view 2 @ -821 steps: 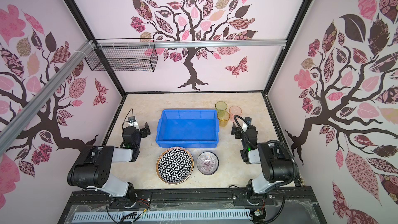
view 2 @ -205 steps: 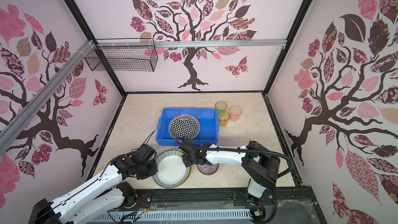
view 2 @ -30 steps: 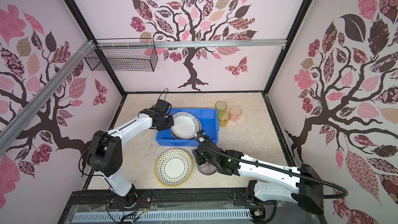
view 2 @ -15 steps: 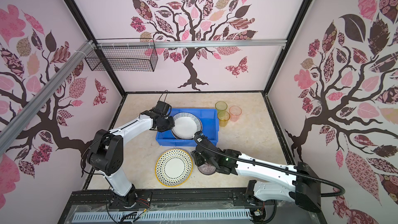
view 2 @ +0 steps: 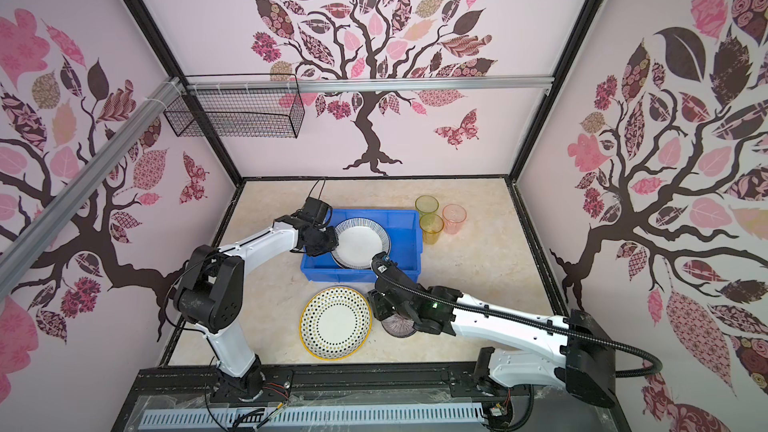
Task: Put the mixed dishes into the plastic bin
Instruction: 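Lower the striped plate onto the patterned bowl in the blue bin with the left gripper, then settle the striped plate flat in the bin and open the left gripper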
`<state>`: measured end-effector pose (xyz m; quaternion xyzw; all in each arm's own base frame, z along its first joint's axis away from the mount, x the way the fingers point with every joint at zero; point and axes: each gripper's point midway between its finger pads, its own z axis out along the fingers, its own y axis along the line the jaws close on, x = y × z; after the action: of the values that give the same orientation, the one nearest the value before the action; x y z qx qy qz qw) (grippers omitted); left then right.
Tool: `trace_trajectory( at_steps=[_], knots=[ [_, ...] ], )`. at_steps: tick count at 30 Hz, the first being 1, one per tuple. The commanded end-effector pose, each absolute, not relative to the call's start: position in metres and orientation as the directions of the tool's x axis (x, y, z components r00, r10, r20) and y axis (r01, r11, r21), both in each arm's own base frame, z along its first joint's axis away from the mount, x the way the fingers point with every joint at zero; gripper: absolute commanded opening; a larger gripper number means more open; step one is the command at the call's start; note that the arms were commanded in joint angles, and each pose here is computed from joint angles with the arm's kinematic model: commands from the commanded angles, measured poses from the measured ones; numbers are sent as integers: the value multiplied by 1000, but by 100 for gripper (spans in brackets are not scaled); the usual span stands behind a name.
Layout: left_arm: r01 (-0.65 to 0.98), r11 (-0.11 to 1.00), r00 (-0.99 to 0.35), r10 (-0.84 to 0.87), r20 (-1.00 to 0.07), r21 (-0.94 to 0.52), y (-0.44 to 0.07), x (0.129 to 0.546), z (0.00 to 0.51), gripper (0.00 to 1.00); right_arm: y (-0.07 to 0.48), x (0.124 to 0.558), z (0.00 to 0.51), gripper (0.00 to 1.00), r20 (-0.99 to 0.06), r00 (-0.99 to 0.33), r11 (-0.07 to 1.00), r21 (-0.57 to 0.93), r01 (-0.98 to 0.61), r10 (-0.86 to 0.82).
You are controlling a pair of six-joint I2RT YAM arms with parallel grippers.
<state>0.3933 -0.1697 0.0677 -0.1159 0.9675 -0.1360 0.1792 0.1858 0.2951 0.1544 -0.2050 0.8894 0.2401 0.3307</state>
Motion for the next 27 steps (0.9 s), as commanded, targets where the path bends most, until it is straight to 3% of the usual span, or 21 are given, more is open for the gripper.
trace_trajectory(
  at_steps=[1,27],
  knots=[
    [-225,959,-923,-267,-279,-172,-141,379,36,15,303,188,163,53,-686,-700,794,305,-526,-200],
    [-246,963,-913,-267,-309,-107,-114,375,45,17,311,182,149,54,-643,-730,782,323,-532,-231]
  ],
)
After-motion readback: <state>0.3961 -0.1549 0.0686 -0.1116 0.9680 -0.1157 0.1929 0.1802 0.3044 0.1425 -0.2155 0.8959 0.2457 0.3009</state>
